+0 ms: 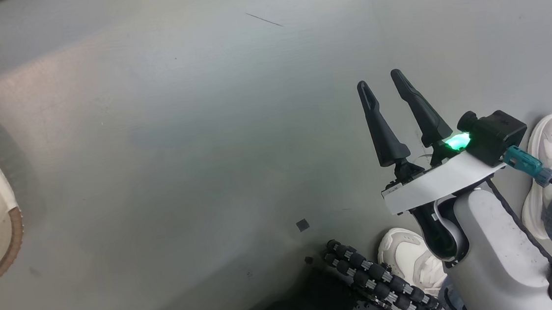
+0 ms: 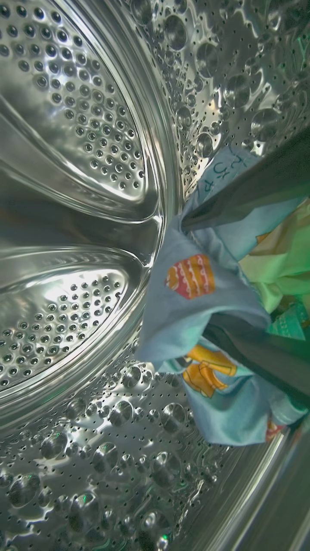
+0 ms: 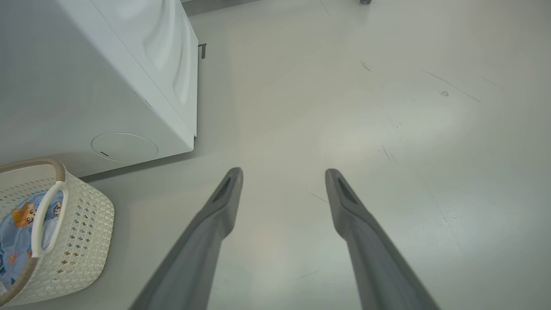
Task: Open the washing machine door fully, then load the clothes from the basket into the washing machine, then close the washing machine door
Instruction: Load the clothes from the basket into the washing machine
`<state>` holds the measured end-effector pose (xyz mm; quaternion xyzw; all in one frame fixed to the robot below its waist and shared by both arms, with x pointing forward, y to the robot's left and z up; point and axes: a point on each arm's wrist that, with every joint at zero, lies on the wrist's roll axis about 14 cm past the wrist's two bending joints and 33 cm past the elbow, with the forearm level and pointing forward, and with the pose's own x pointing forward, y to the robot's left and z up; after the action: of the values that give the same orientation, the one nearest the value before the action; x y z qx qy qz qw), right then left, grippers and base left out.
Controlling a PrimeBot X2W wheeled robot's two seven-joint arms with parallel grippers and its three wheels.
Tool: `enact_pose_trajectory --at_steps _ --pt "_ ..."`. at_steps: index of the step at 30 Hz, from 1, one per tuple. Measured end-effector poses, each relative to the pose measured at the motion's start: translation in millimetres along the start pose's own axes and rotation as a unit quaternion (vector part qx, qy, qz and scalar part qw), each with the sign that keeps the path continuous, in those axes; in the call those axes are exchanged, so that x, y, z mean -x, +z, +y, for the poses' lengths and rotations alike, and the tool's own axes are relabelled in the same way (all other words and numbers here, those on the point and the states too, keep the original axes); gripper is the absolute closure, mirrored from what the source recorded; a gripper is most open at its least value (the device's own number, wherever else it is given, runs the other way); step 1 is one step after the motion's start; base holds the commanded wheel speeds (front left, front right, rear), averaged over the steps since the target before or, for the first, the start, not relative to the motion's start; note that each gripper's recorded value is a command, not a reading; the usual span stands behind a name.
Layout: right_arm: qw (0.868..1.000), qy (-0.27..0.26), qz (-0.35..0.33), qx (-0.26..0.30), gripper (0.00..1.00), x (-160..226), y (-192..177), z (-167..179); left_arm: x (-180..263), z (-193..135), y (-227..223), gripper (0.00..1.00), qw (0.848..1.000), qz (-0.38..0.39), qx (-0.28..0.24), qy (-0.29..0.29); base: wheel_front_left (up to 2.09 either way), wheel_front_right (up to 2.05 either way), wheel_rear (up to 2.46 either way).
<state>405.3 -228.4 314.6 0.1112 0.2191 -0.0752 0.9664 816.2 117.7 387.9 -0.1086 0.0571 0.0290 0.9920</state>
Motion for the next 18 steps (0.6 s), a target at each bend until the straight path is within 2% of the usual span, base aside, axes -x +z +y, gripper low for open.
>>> enact_pose_trajectory --at_steps 4,18 --pt "1.0 0.002 -0.002 -0.003 0.0 -2 0 2 3 -2 -2 0.0 1.0 0.008 0.013 0.0 0.0 0.0 0.0" --pt "0.999 0.007 -0.036 0.002 0.0 -11 22 -3 28 -6 -11 0.0 0.999 0.041 0.013 -0.006 0.0 0.0 0.0"
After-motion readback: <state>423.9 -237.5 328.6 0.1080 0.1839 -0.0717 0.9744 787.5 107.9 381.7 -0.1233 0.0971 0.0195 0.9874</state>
